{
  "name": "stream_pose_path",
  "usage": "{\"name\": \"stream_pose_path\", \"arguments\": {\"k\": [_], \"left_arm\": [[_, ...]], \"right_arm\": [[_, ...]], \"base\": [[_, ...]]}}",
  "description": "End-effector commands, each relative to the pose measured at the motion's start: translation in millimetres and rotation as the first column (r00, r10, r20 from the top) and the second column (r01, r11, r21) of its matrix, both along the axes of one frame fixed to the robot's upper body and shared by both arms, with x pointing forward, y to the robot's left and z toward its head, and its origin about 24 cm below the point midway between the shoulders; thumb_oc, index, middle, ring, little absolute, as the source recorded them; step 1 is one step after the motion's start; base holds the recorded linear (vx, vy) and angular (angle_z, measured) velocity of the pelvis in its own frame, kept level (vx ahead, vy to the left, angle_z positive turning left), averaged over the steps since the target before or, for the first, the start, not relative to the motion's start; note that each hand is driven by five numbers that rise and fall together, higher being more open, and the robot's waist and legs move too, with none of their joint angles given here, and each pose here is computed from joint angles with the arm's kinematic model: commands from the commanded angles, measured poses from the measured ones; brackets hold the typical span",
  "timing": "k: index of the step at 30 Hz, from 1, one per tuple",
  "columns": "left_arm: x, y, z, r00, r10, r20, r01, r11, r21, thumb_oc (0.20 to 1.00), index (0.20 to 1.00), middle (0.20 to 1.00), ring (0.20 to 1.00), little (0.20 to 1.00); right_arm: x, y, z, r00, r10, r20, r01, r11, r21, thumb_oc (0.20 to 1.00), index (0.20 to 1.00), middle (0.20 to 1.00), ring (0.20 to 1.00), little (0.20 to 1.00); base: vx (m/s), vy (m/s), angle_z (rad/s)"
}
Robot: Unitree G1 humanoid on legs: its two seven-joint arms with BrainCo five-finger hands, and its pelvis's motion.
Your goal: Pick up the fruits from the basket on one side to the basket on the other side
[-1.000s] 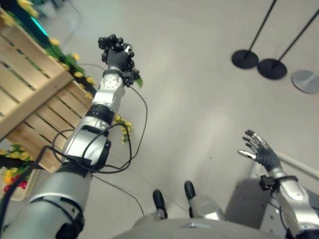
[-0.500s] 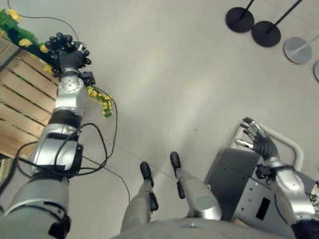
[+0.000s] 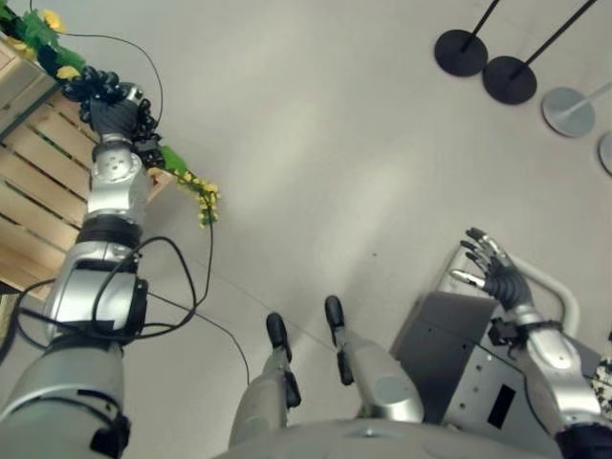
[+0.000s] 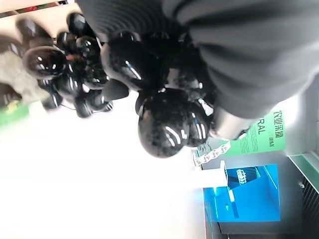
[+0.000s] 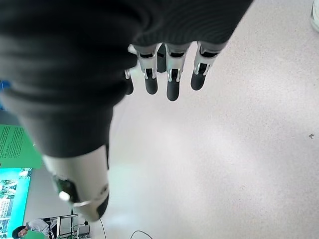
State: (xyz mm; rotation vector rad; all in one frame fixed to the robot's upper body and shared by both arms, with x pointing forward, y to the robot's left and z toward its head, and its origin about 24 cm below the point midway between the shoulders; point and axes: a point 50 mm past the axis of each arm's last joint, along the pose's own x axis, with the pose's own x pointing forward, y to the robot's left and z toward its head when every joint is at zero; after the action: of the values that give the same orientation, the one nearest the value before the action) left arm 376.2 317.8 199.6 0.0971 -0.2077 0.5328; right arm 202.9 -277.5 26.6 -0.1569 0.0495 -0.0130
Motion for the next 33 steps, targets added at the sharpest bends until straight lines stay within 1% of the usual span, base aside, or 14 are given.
{"name": "stream_pose_path", "arguments": {"k": [1,5,6,10,13,16,19,25,33], "left_arm": [[-11,21,25,0.990,0.061,0.124,-0.064,0.998,0.020,0.200,0.200,0.200,0.200,0.200],[-12,23,22,0.991,0.063,0.117,-0.065,0.998,0.012,0.200,0.200,0.200,0.200,0.200],[-11,20,15,0.995,0.049,0.087,-0.052,0.998,0.029,0.200,0.200,0.200,0.200,0.200],[-9,19,5,0.998,0.044,0.045,-0.045,0.998,0.031,0.200,0.200,0.200,0.200,0.200],[-9,15,-4,0.999,0.033,0.017,-0.033,0.999,0.030,0.200,0.200,0.200,0.200,0.200],[-9,14,-4,0.999,0.030,0.023,-0.030,0.999,0.029,0.200,0.200,0.200,0.200,0.200],[-15,20,-16,0.999,0.044,0.005,-0.044,0.999,0.018,0.200,0.200,0.200,0.200,0.200],[-21,30,-15,0.996,0.083,0.020,-0.083,0.997,0.005,0.200,0.200,0.200,0.200,0.200],[-24,39,4,0.989,0.130,0.065,-0.132,0.991,0.016,0.200,0.200,0.200,0.200,0.200]], "right_arm": [[-8,-12,13,0.996,-0.040,0.081,0.042,0.999,-0.012,1.000,1.000,1.000,1.000,1.000],[-9,-13,12,0.996,-0.046,0.077,0.047,0.999,-0.013,1.000,1.000,1.000,1.000,1.000],[-9,-14,13,0.995,-0.052,0.080,0.053,0.999,-0.012,1.000,1.000,1.000,1.000,1.000],[-7,-14,15,0.995,-0.048,0.091,0.049,0.999,-0.010,1.000,1.000,1.000,1.000,1.000],[-1,-12,23,0.991,-0.042,0.127,0.043,0.999,-0.002,1.000,1.000,1.000,1.000,1.000],[1,-13,26,0.989,-0.043,0.141,0.043,0.999,0.001,1.000,1.000,1.000,1.000,1.000],[8,-12,34,0.982,-0.052,0.182,0.049,0.999,0.022,1.000,1.000,1.000,1.000,1.000],[11,-11,39,0.976,-0.055,0.209,0.050,0.998,0.027,1.000,1.000,1.000,1.000,1.000],[12,-5,39,0.973,-0.043,0.226,0.035,0.999,0.040,1.000,1.000,1.000,1.000,1.000]], "base": [[0.00,0.000,0.00],[0.00,-0.001,0.01],[0.00,0.000,0.00],[0.00,-0.002,0.01],[-0.01,0.006,0.07],[-0.01,0.004,0.01],[0.00,0.007,-0.02],[-0.03,0.033,-0.05],[-0.01,0.038,-0.04]]}}
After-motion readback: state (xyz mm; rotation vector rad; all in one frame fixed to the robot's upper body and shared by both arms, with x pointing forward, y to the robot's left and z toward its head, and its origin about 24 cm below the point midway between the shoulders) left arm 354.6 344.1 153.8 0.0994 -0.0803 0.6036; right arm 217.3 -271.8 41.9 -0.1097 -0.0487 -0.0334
